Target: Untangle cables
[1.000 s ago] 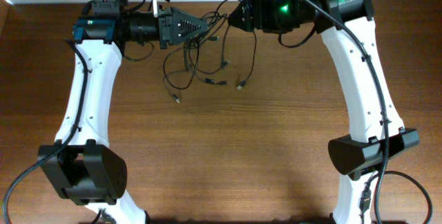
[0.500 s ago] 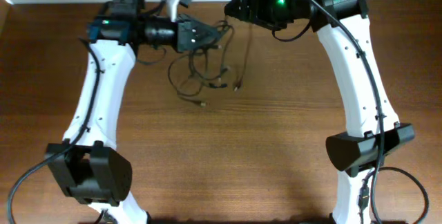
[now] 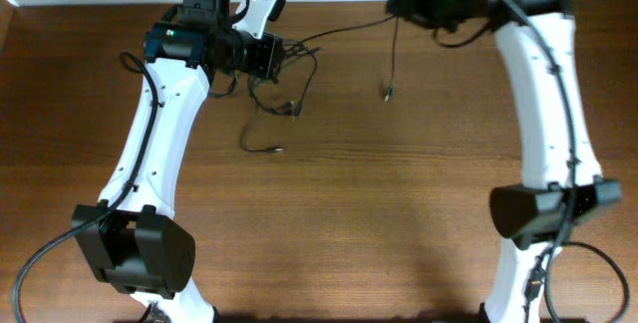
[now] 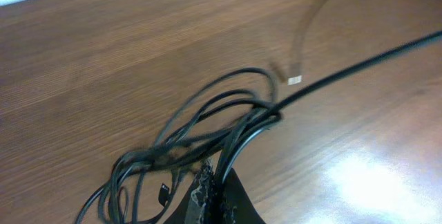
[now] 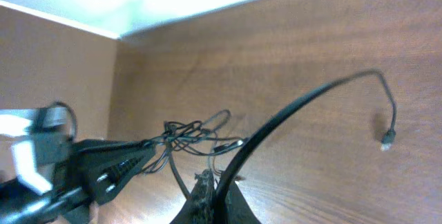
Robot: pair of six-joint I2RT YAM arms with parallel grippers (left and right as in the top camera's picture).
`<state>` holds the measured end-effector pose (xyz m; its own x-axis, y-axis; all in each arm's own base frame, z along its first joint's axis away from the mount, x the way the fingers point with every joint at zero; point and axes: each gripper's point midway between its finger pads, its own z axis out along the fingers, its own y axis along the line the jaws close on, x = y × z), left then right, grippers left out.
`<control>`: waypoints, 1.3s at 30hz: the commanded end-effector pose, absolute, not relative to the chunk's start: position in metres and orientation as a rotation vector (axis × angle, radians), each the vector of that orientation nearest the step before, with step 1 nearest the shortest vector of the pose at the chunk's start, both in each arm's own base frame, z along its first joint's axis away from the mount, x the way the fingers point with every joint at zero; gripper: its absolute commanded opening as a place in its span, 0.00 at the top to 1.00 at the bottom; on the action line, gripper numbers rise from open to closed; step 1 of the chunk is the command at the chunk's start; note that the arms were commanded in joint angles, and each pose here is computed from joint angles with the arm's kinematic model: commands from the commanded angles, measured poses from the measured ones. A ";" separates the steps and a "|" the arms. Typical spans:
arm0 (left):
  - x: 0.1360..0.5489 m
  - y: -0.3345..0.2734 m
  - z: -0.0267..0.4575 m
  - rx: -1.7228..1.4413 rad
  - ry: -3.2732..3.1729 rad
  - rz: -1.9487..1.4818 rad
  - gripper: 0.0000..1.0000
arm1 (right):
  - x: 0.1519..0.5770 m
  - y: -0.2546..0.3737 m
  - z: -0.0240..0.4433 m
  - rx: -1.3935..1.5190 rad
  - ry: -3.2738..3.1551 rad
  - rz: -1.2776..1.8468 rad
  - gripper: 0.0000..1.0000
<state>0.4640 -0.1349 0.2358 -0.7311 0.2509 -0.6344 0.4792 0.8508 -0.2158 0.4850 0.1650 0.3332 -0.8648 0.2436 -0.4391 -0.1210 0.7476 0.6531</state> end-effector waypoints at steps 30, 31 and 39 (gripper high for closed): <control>0.420 -0.189 0.304 0.726 2.068 -1.258 1.00 | 0.392 0.029 0.369 0.138 2.496 0.719 0.09; 0.414 -0.194 0.314 0.749 2.014 -1.331 1.00 | 0.392 0.036 0.366 0.118 2.512 0.731 0.09; 0.421 -0.191 0.310 0.226 2.304 -1.534 1.00 | 0.402 0.166 0.320 -0.195 2.657 0.821 0.26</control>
